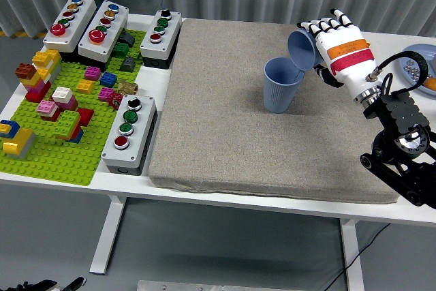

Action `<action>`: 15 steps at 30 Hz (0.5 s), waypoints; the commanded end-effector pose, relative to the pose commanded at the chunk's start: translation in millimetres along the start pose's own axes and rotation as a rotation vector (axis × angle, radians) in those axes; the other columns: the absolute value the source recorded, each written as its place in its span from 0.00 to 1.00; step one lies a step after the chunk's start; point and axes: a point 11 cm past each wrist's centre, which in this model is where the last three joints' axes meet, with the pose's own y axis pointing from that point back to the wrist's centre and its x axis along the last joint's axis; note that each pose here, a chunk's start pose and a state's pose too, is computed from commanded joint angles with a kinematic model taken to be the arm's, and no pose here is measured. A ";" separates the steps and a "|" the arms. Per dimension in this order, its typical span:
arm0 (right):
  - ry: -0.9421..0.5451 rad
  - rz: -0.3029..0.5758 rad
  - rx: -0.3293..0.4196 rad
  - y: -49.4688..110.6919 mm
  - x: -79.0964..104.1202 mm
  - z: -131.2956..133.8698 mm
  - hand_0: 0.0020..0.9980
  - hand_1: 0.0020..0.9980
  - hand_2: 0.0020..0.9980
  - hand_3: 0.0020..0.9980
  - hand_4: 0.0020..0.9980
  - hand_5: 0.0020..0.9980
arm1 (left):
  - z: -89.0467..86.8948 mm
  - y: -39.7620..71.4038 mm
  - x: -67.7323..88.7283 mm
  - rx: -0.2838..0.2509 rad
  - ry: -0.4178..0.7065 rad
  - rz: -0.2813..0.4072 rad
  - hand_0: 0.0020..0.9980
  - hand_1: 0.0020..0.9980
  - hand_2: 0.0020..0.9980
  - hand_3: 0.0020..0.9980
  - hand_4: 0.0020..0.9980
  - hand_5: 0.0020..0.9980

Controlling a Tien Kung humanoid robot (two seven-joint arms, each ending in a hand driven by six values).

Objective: Pick cup pour cup place

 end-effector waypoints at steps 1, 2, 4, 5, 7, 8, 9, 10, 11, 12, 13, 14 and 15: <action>-0.007 0.004 -0.002 -0.5 1.6 -0.2 0.96 0.80 0.74 0.70 0.70 0.00 | -0.2 0.0 -0.1 0.001 0.000 0.000 0.77 0.76 0.81 0.66 0.50 1.00; -0.017 0.006 -0.006 -1.0 2.8 -0.5 0.96 0.80 0.74 0.70 0.70 0.00 | -0.5 0.0 0.0 0.002 -0.002 0.000 0.77 0.76 0.81 0.66 0.50 1.00; -0.030 0.005 -0.014 -1.2 3.2 -0.4 0.96 0.80 0.74 0.70 0.70 0.00 | -0.6 0.0 0.1 0.002 -0.004 0.000 0.77 0.76 0.81 0.66 0.50 1.00; -0.041 0.003 -0.021 -1.0 3.4 -0.4 0.96 0.80 0.74 0.70 0.70 0.00 | -0.7 -0.1 0.0 0.003 -0.006 0.000 0.77 0.76 0.81 0.66 0.50 1.00; -0.072 0.002 -0.035 -0.7 4.1 -0.6 0.96 0.80 0.74 0.69 0.70 0.00 | -1.3 -0.1 0.0 0.004 -0.007 0.000 0.77 0.76 0.81 0.66 0.50 1.00; -0.096 -0.001 -0.048 -0.9 4.9 -0.3 0.96 0.80 0.74 0.69 0.70 0.00 | -1.7 -0.2 0.0 0.005 -0.008 0.000 0.77 0.76 0.81 0.66 0.50 1.00; -0.125 -0.007 -0.061 -1.1 5.2 -0.1 0.96 0.80 0.74 0.69 0.70 0.00 | -2.1 -0.3 -0.1 0.006 -0.009 0.000 0.77 0.76 0.81 0.66 0.50 1.00; -0.156 -0.013 -0.078 -1.2 4.9 1.2 0.96 0.80 0.74 0.69 0.70 0.00 | -2.3 -0.3 -0.2 0.007 -0.010 0.000 0.77 0.76 0.81 0.66 0.50 1.00; -0.194 -0.022 -0.099 -1.3 4.5 3.0 0.96 0.80 0.74 0.69 0.70 0.00 | -2.5 -0.3 -0.2 0.007 -0.011 0.000 0.77 0.76 0.81 0.66 0.50 1.00; -0.245 -0.034 -0.126 -1.7 4.4 5.7 0.96 0.79 0.73 0.69 0.70 0.00 | -2.7 -0.4 -0.4 0.008 -0.011 0.000 0.77 0.76 0.81 0.66 0.50 1.00; -0.287 -0.041 -0.152 -1.7 3.8 8.5 0.96 0.79 0.73 0.69 0.70 0.00 | -2.8 -0.4 -0.4 0.008 -0.011 0.000 0.77 0.76 0.81 0.66 0.50 1.00; -0.328 -0.049 -0.176 -1.6 3.3 11.5 0.96 0.79 0.73 0.69 0.70 0.00 | -2.8 -0.4 -0.6 0.008 -0.012 0.000 0.77 0.76 0.81 0.66 0.50 1.00; -0.368 -0.053 -0.200 -1.7 3.1 14.5 0.96 0.79 0.73 0.69 0.70 0.00 | -2.8 -0.4 -0.7 0.008 -0.012 -0.001 0.77 0.76 0.81 0.66 0.50 1.00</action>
